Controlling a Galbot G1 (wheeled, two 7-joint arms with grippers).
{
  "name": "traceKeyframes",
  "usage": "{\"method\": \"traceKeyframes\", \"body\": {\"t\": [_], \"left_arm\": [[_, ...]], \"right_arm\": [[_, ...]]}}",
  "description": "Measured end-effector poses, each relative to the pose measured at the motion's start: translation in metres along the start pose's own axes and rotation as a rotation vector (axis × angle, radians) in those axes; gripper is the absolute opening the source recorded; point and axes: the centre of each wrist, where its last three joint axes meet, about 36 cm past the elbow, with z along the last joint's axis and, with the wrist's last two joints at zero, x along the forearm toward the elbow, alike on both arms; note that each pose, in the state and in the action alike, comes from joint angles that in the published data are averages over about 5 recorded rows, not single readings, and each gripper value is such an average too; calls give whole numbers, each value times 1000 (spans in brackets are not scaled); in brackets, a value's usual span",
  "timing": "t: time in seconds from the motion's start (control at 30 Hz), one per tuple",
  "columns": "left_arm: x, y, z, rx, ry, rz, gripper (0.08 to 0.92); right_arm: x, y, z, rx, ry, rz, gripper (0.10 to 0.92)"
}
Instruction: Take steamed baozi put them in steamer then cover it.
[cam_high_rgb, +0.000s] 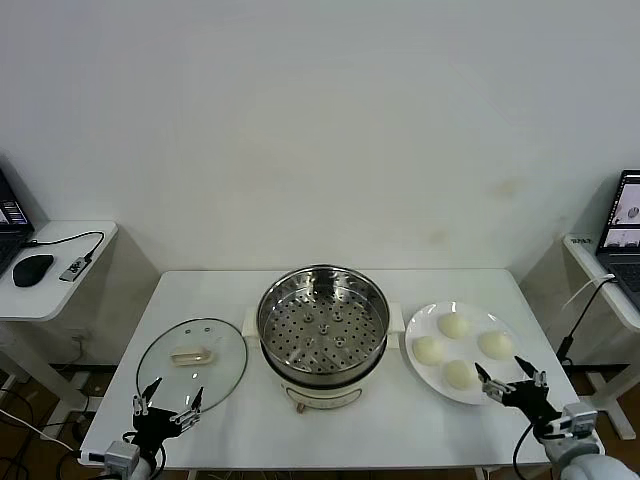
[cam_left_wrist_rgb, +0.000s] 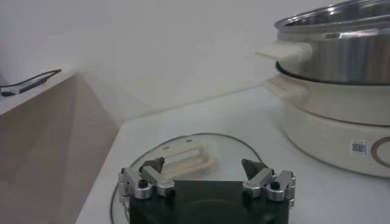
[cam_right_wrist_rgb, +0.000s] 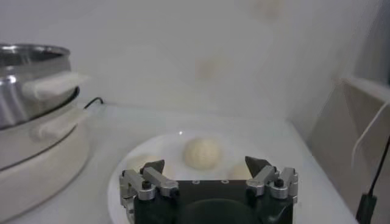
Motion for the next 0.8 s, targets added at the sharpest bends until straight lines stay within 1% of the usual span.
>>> {"method": "traceKeyframes", "body": {"t": [0.17,0.33,0.6,0.8], "left_arm": [[4,-1,1,-2,1,-10,823],[9,-7,1,-4,-2,-12,823],[16,-14,0,-11,-5,-20,823],[22,-16,-2,-24,-7,-26,823]], "right_arm": [[-9,-22,-25,106,11,-38,823],[-26,-54,-64,291,42,-126,823],[-62,-97,-129,617,136,-287,823],[-103,-118,-175,831,223,-394,823]]}}
